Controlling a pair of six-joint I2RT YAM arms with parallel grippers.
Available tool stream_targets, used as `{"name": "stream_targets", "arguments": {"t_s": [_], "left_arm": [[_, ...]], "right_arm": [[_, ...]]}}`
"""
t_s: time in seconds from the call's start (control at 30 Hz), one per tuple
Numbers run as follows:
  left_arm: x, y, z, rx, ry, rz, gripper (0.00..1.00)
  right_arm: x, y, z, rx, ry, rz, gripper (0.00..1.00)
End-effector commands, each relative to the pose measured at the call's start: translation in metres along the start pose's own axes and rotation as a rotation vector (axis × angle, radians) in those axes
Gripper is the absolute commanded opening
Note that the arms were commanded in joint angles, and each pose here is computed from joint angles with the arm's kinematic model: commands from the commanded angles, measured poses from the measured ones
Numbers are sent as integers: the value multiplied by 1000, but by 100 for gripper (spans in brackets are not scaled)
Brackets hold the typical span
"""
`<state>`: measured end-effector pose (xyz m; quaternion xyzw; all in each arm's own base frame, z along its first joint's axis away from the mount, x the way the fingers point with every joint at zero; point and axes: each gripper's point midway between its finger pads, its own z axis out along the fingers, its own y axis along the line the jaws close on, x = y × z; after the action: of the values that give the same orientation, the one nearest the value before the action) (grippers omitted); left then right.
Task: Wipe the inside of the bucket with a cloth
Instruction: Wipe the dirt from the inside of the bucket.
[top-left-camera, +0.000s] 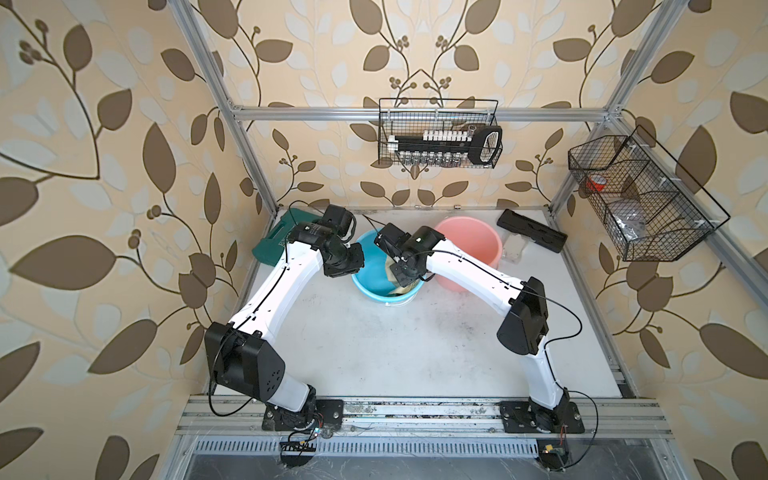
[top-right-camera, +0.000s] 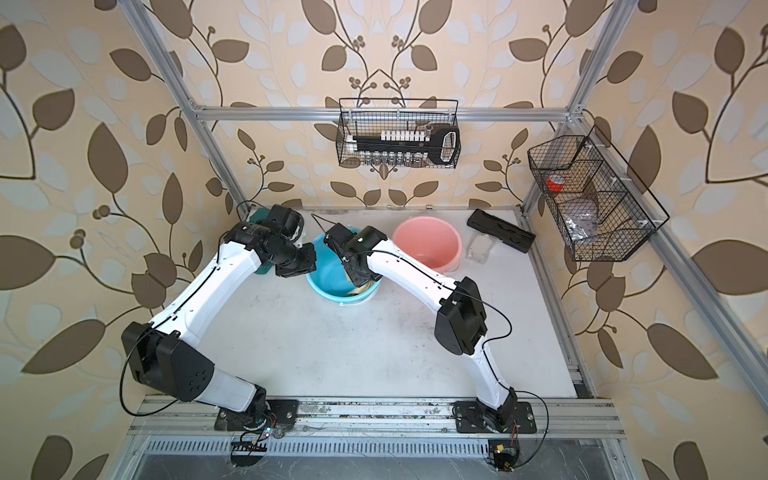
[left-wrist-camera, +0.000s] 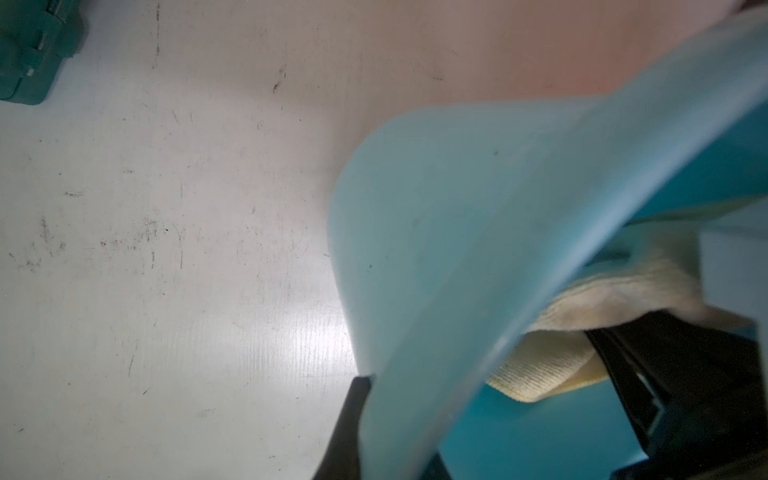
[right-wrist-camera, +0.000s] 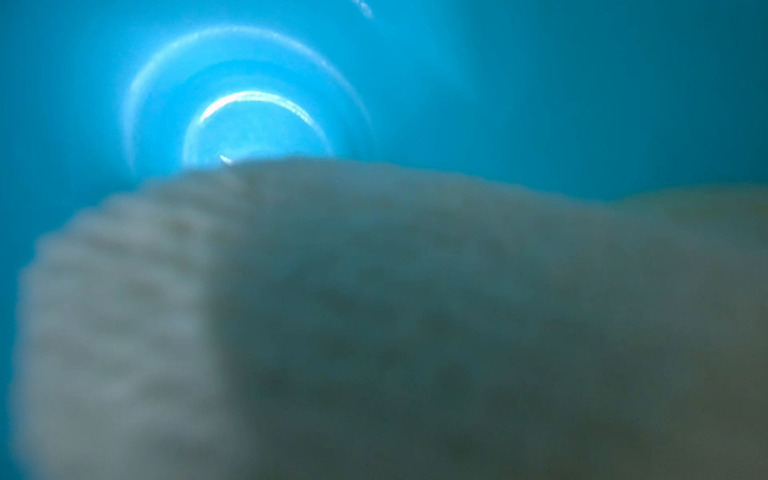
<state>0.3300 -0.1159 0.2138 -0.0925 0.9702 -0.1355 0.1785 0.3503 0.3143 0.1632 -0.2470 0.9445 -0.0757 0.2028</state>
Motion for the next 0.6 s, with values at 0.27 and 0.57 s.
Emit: {"name": "stream_targets", "arguments": {"t_s": [0.27,0.57], "left_arm": [[-44,14,-34,-85,-229,-16,0],[-44,22,-32,-121,-236,-11,0]], "right_arm": [[74,28,-63,-367,163,17,0],[76,-40,-91,-154,35,115,0]]}}
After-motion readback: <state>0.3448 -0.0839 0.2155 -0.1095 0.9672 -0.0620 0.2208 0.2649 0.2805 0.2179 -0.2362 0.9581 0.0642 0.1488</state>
